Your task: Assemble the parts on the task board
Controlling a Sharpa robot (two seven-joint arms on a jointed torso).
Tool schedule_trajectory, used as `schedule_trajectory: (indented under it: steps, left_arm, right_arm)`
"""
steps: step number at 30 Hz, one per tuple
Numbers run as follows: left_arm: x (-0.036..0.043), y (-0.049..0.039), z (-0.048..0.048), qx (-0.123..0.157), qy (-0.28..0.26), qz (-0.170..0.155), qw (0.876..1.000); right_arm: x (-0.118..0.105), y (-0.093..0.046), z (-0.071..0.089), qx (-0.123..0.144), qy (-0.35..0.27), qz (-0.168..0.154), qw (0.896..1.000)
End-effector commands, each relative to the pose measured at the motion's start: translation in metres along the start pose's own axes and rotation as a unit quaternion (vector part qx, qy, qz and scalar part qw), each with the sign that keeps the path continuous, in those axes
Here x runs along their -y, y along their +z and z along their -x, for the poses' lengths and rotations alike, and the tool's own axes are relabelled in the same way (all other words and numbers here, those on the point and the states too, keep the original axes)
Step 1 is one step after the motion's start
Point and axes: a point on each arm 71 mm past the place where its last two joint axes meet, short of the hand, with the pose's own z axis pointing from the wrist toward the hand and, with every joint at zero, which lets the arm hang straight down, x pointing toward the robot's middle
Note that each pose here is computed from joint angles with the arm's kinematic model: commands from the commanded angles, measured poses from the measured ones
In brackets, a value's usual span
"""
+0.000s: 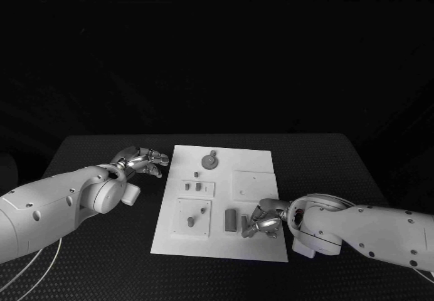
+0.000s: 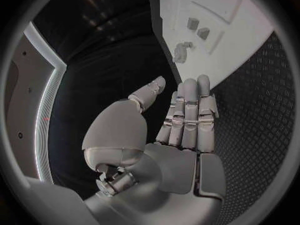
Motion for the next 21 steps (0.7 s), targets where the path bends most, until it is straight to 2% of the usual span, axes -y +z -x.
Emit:
schedule_trajectory:
  steps: [1,13,21]
  left_arm:
    - [0.0012,0.0003,-0.0022,-0.007,-0.003,-0.003,1.0]
    - [0.0012,0.0002,-0.0022,-0.008,-0.003,-0.003,1.0]
    - [0.0011,0.0002,-0.002,-0.008,-0.003,-0.002,1.0]
  right_arm:
    - [-0.0041,0.0004,-0.0026,-0.013,-0.009,0.021,1.0]
    - [0.0014,0.0046,0.0035,0.009,-0.016,0.004,1.0]
    - [-0.0003,0.0065,0.0023,0.004,-0.017,0.002,1.0]
